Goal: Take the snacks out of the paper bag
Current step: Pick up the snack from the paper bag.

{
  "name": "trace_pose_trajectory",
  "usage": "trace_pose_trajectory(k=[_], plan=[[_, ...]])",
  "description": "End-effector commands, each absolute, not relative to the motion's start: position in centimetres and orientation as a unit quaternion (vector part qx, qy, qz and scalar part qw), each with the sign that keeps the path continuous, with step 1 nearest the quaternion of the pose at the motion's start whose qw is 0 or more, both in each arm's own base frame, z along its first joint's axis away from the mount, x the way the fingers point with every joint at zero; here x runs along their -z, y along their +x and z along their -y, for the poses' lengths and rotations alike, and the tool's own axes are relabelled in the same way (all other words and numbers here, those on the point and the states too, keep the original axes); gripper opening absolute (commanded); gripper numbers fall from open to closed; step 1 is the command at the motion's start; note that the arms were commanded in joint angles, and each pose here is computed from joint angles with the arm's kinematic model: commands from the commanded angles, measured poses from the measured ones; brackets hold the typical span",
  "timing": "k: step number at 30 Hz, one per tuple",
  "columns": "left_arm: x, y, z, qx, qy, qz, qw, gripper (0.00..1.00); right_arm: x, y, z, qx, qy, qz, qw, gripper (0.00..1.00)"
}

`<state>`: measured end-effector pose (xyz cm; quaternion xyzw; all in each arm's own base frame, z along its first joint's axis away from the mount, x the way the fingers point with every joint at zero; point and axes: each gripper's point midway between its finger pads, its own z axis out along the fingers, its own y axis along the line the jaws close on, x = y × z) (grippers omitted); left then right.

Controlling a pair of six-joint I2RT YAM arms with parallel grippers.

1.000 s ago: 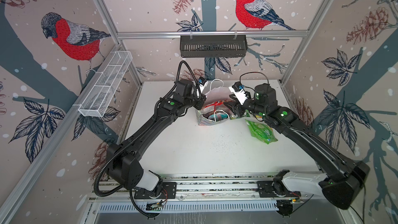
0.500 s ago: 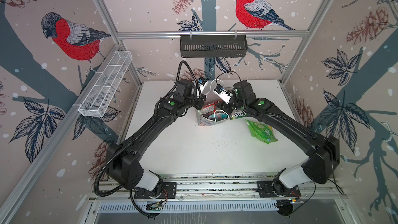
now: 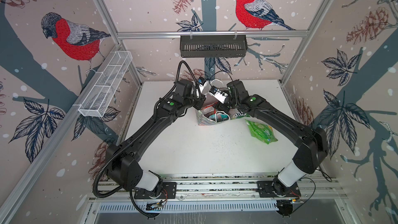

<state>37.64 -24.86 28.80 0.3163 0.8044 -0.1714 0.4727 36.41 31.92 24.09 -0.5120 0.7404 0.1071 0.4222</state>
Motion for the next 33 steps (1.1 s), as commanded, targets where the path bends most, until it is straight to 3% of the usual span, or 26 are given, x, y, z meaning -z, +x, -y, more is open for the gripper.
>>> trace_pose_trajectory(k=[1, 20, 29, 33], plan=[[-30.1, 37.8, 25.1, 0.173, 0.320, -0.789, 0.495, 0.00, -23.7, 36.5, -32.0, -0.101, -0.521, -0.739, 0.416, 0.68], [-30.2, 37.8, 24.8, 0.166, 0.317, -0.787, 0.502, 0.00, -21.3, 37.3, -31.7, -0.072, -0.535, -0.760, 0.362, 0.64], [-30.3, 37.9, 24.7, 0.164, 0.316, -0.788, 0.503, 0.00, -21.0, 37.2, -31.5, -0.072, -0.534, -0.765, 0.353, 0.53], [-30.1, 38.0, 24.8, 0.163, 0.316, -0.789, 0.502, 0.00, -21.1, 37.3, -31.7, -0.075, -0.532, -0.765, 0.355, 0.42]])
